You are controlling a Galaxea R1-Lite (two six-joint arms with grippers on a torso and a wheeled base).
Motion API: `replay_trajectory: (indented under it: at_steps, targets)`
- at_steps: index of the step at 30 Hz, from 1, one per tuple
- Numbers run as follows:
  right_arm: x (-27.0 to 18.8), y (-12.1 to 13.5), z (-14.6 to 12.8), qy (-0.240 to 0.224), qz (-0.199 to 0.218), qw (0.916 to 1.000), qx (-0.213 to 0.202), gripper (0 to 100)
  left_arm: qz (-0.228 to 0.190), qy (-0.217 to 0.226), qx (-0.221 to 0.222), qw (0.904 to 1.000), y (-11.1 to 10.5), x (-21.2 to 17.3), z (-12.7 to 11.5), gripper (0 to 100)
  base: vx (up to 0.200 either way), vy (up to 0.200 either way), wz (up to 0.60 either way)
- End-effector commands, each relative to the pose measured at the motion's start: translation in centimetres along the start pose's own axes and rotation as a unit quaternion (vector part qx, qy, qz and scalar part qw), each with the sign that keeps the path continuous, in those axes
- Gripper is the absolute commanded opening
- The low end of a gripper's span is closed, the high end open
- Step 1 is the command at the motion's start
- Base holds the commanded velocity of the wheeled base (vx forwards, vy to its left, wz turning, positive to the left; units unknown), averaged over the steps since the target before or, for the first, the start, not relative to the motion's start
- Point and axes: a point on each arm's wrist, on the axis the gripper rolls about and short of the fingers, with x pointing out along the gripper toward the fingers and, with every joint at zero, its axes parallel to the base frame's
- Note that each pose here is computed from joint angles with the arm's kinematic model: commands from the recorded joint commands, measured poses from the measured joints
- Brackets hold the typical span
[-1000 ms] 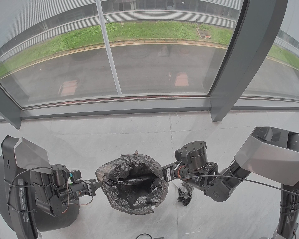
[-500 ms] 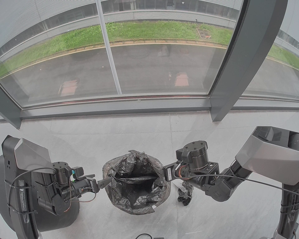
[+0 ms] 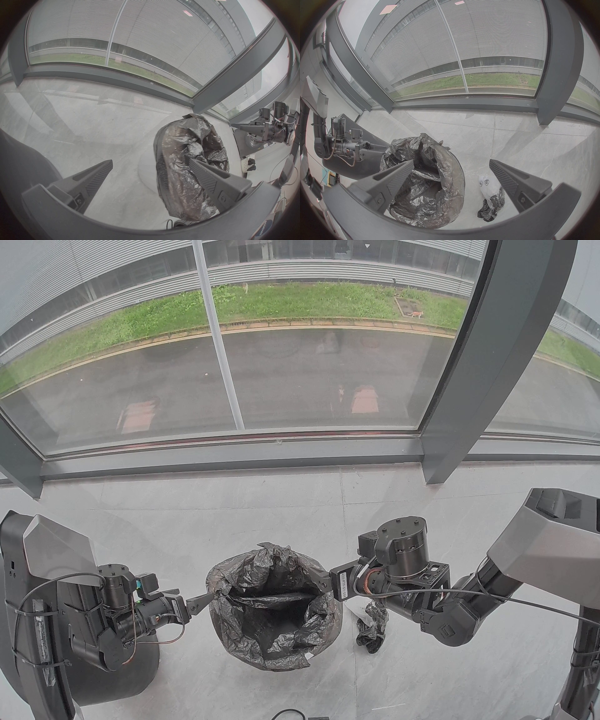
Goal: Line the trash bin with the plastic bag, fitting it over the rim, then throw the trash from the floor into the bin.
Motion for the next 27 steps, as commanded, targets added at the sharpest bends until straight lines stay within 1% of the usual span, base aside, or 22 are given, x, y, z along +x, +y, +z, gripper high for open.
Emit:
replay_trajectory:
  at_steps: [1, 6, 9, 10, 11, 12, 13, 16, 18, 20, 21, 22, 24, 25, 27]
  targets:
    - [-0.4, 0.2, -0.1, -0.003, 0.003, 1.0000, -0.001, 100, 0.016, 0.005, -0.005, 0.9999, 0.9, -0.1, -0.5, 100, 0.000, 0.000, 0.00]
    - [-0.8, 0.3, -0.3, -0.014, 0.007, 0.9999, 0.000, 100, 0.041, 0.013, 0.021, 0.9988, 2.2, -0.2, -1.1, 100, 0.000, 0.000, 0.00]
    - [-1.2, 0.2, -0.5, -0.020, 0.008, 0.9998, 0.001, 100, 0.045, 0.001, 0.020, 0.9988, 2.2, -0.6, -0.4, 100, 0.000, 0.000, 0.00]
    - [-1.5, 0.1, -0.4, -0.029, 0.009, 0.9995, 0.002, 100, 0.043, -0.011, 0.019, 0.9988, 1.8, -1.1, 0.3, 100, 0.000, 0.000, 0.00]
    - [-2.0, 0.0, -0.1, -0.041, 0.013, 0.9991, 0.005, 100, 0.037, -0.020, 0.012, 0.9991, 1.1, -1.8, 0.9, 100, 0.000, 0.000, 0.00]
    - [-2.2, 0.0, -0.1, -0.043, 0.013, 0.9990, 0.005, 100, 0.034, -0.020, 0.009, 0.9992, 0.9, -2.0, 1.0, 100, 0.000, 0.000, 0.00]
    - [-2.5, -0.2, -0.1, -0.052, 0.015, 0.9985, 0.008, 100, 0.020, -0.026, 0.004, 0.9995, -0.3, -2.8, 1.5, 100, 0.000, 0.000, 0.00]
    - [-2.9, -0.3, -0.4, -0.075, 0.019, 0.9968, 0.020, 100, -0.013, -0.020, -0.005, 0.9997, -2.8, -3.4, 1.6, 100, 0.000, 0.000, 0.00]
    - [-3.0, -0.5, -0.5, -0.087, 0.022, 0.9955, 0.029, 100, -0.029, -0.020, 0.003, 0.9994, -4.1, -3.2, 1.7, 100, 0.000, 0.000, 0.00]
    - [-3.0, -0.5, -0.6, -0.089, 0.023, 0.9953, 0.029, 100, -0.043, -0.016, 0.011, 0.9989, -5.1, -2.8, 1.5, 100, 0.000, 0.000, 0.00]
    - [-3.0, -0.5, -0.6, -0.089, 0.023, 0.9953, 0.029, 100, -0.043, -0.016, 0.011, 0.9989, -5.1, -2.8, 1.5, 100, 0.000, 0.000, 0.00]
    - [-3.1, -0.5, -0.2, -0.094, 0.025, 0.9947, 0.031, 100, -0.046, -0.017, 0.020, 0.9986, -6.0, -1.9, 1.4, 100, 0.000, 0.000, 0.00]
    - [-3.1, -0.6, -0.2, -0.096, 0.025, 0.9946, 0.031, 100, -0.044, -0.018, 0.023, 0.9986, -6.3, -1.5, 1.2, 100, 0.000, 0.000, 0.00]
    - [-3.1, -0.8, -0.1, -0.097, 0.022, 0.9945, 0.032, 100, -0.034, -0.015, 0.030, 0.9989, -7.1, -0.4, 0.6, 100, 0.000, 0.000, 0.00]
    - [-2.9, -1.1, -0.2, -0.097, 0.018, 0.9946, 0.034, 100, -0.011, -0.018, 0.041, 0.9989, -7.7, 0.8, 0.0, 100, 0.000, 0.000, 0.00]
